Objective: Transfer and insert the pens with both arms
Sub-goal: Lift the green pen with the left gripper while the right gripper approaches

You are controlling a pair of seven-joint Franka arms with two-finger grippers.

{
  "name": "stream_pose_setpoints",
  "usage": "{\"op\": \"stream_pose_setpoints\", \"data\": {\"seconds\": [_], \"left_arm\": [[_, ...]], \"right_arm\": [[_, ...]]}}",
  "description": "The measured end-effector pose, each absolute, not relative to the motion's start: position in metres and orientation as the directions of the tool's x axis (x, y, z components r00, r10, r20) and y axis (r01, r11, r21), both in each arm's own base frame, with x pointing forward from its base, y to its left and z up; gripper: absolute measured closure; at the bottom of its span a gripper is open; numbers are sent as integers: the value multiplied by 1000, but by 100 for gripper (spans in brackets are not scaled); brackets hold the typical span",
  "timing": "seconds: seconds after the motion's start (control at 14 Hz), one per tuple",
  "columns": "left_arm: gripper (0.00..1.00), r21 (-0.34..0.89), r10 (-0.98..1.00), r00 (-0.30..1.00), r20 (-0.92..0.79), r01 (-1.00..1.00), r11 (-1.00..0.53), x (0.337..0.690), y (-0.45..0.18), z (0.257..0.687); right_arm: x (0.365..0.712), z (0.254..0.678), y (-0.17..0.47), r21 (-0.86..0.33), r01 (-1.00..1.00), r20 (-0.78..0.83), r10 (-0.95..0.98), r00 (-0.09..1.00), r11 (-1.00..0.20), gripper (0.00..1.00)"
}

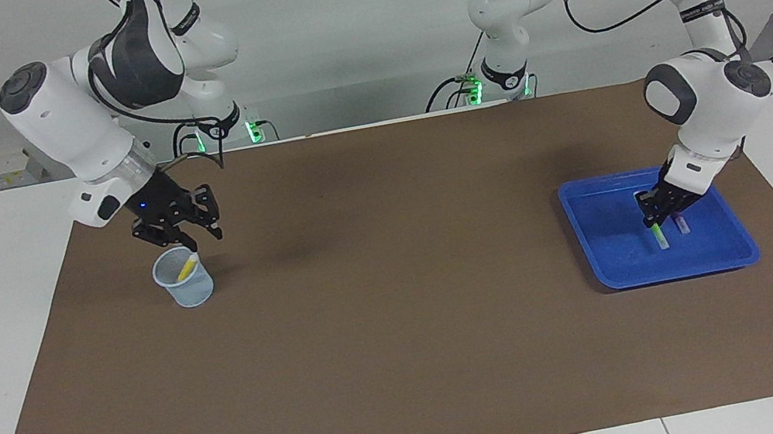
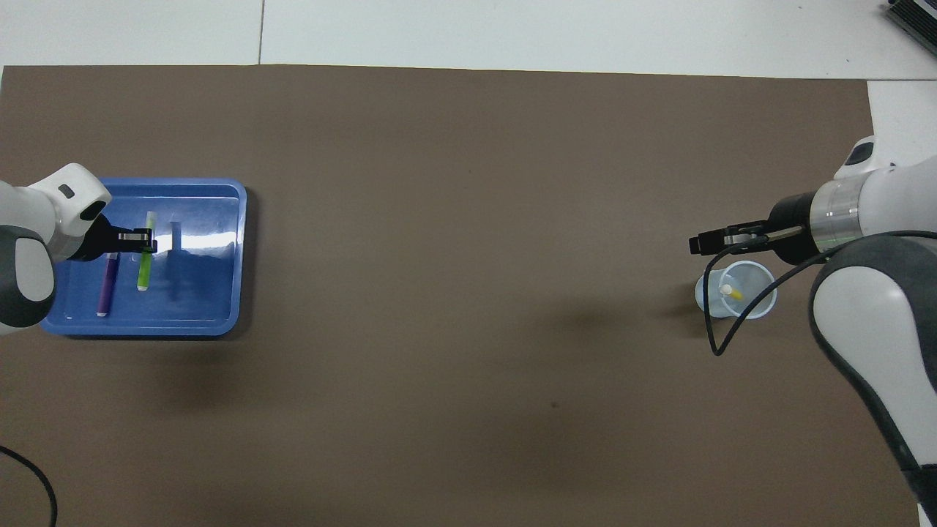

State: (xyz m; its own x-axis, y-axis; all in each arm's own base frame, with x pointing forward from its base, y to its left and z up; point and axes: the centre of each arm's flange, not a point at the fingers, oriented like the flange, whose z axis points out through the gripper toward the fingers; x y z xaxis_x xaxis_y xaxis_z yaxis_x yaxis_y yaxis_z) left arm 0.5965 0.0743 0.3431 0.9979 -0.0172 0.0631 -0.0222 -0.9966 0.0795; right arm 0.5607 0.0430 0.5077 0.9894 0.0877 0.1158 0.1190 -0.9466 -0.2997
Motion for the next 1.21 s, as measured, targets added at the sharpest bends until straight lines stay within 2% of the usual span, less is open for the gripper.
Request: {"op": "stream_pose_setpoints", "data": {"seconds": [0.07,0.14,0.43,0.71,1.0,1.21], "left_arm": [[83,83,9,999,51,4,-997,596,70,347],[83,86,39,999,34,36,-996,595,66,351],[83,114,193,981,-19,194,-974,590,32,385],[83,254,474,876,-90,480,-839,584,-8,420],[83,313,638,744,-199,665,-679,579,-51,440],[83,316,724,626,-288,776,-546,575,-77,451]], "right_arm": [[562,513,49,-339,87,119,49,992,-937,50],[564,518,55,-375,51,122,5,993,-926,42],[568,527,98,-440,-63,135,-136,981,-896,1],[564,529,164,-503,-256,81,-339,937,-826,0],[554,529,198,-513,-423,-31,-476,879,-747,0],[551,529,207,-513,-438,-46,-486,873,-739,0]]}}
